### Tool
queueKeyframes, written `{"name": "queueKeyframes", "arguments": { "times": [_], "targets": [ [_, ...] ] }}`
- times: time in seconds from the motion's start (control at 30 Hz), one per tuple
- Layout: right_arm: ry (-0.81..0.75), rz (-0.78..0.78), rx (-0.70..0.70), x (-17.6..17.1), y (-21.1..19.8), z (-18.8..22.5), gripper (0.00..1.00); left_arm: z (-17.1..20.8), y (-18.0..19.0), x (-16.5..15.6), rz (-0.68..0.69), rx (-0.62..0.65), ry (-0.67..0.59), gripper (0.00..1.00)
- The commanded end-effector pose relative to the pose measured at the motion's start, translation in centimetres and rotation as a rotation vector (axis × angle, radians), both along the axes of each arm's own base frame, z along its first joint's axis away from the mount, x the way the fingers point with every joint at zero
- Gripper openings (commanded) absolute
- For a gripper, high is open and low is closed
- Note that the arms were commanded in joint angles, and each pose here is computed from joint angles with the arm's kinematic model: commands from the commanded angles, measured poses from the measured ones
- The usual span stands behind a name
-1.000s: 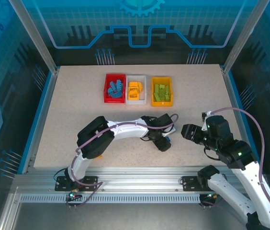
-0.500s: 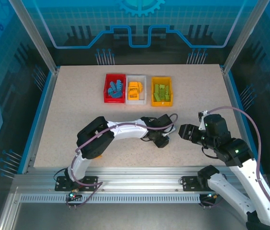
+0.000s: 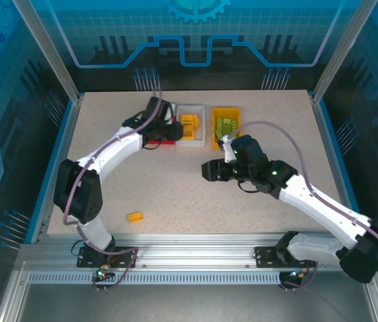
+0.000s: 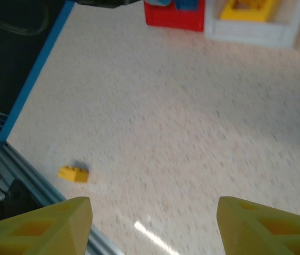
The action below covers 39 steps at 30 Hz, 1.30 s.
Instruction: Sort the legos into containers by color
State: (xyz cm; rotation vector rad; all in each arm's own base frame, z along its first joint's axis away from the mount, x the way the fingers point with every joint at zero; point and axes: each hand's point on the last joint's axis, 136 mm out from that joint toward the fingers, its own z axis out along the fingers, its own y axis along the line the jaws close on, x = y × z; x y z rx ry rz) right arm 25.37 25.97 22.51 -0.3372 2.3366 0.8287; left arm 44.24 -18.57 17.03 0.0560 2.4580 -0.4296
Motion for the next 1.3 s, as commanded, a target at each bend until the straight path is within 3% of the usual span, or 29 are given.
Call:
{"name": "queueKeyframes", "arguments": {
  "times": [0.0,0.13,0.33,0.5,0.63,0.83,1.03,1.27],
  "targets": [
    [-0.187,0.004,0.140,3.4,3.5,5.4,0.65,-1.3,3.2,2.5,0.126,-0.048,0.068,0.33],
    [-0.208,-0.001,0.175,5.6,5.6,5.7,0.65,-3.6,5.7,6.5,0.211,-0.076,0.098,0.34],
    [-0.198,-0.004,0.209,7.1,7.3,5.5,0.66,-5.7,6.7,9.7,0.251,-0.079,0.095,0.34],
    [-0.169,-0.006,0.207,7.0,7.5,4.4,0.66,-6.4,6.5,10.4,0.263,-0.106,0.104,0.38],
    [-0.154,-0.010,0.203,6.7,7.2,3.8,0.66,-6.5,6.1,10.4,0.261,-0.125,0.116,0.53],
    [-0.157,-0.006,0.170,6.4,6.7,3.4,0.66,-2.4,5.4,9.5,0.240,-0.186,0.073,0.56],
    [-0.219,0.078,0.052,4.7,5.7,1.9,0.66,6.3,5.2,5.1,0.246,-0.292,-0.041,0.55],
    [-0.304,0.508,-0.267,-2.8,8.9,-4.3,0.74,10.3,8.6,-8.5,0.375,-0.359,-0.030,0.58]
  ]
}}
